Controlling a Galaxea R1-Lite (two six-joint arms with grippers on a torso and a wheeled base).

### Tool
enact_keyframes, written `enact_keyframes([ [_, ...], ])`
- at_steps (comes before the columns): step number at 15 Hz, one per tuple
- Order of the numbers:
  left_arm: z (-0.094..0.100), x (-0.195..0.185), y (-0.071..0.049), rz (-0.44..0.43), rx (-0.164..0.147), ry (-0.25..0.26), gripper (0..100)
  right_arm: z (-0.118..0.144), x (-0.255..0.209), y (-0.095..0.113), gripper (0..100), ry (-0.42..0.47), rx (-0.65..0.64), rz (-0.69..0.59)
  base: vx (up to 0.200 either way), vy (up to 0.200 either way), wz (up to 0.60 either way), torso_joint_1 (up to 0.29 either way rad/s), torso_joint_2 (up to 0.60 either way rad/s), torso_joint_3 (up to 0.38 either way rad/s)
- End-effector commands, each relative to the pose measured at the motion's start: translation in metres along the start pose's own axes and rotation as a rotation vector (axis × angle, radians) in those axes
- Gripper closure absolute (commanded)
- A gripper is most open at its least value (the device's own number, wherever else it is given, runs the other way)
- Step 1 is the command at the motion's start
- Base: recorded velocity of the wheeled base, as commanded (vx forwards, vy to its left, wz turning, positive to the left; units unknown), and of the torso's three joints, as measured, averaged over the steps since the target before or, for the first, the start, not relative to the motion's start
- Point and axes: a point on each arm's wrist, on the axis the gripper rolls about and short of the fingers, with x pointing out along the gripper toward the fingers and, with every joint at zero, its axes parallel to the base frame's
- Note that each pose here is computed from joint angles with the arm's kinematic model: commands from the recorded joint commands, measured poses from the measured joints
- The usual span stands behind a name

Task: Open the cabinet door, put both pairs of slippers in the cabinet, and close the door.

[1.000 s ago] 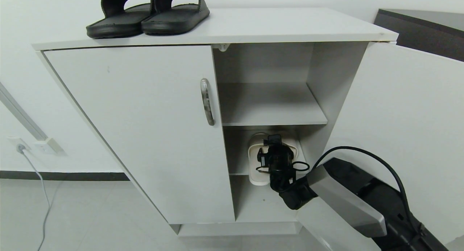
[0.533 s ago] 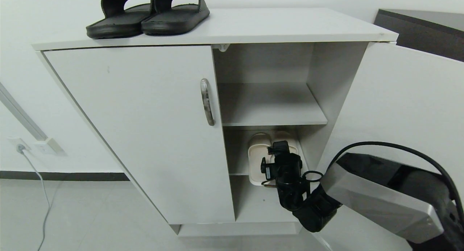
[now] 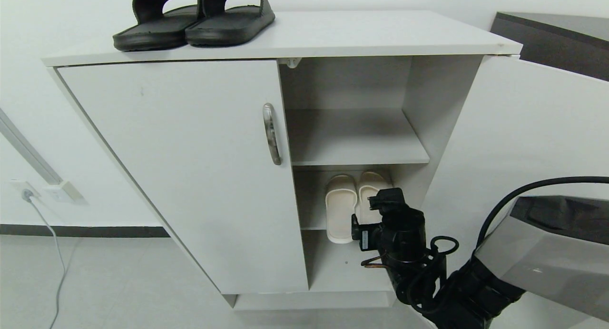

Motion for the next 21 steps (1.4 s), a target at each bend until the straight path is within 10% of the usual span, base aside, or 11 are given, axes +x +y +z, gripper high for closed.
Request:
enact_keyframes([
  [1,0.0001,0.0001,0.0001,0.000,0.000,0.001,100,0.0054,-0.0041,0.0000,0,-0.010,0.008,0.007,-0.200,0.000,0.00,0.002,0.01,-0.002],
  [21,-0.0001,0.0001,0.0000,0.000,0.000,0.002,100,0.0027,-0.0125,0.0005,0,-0.015,0.002,0.009,-0.050,0.000,0.00,0.001,0.00,0.001],
])
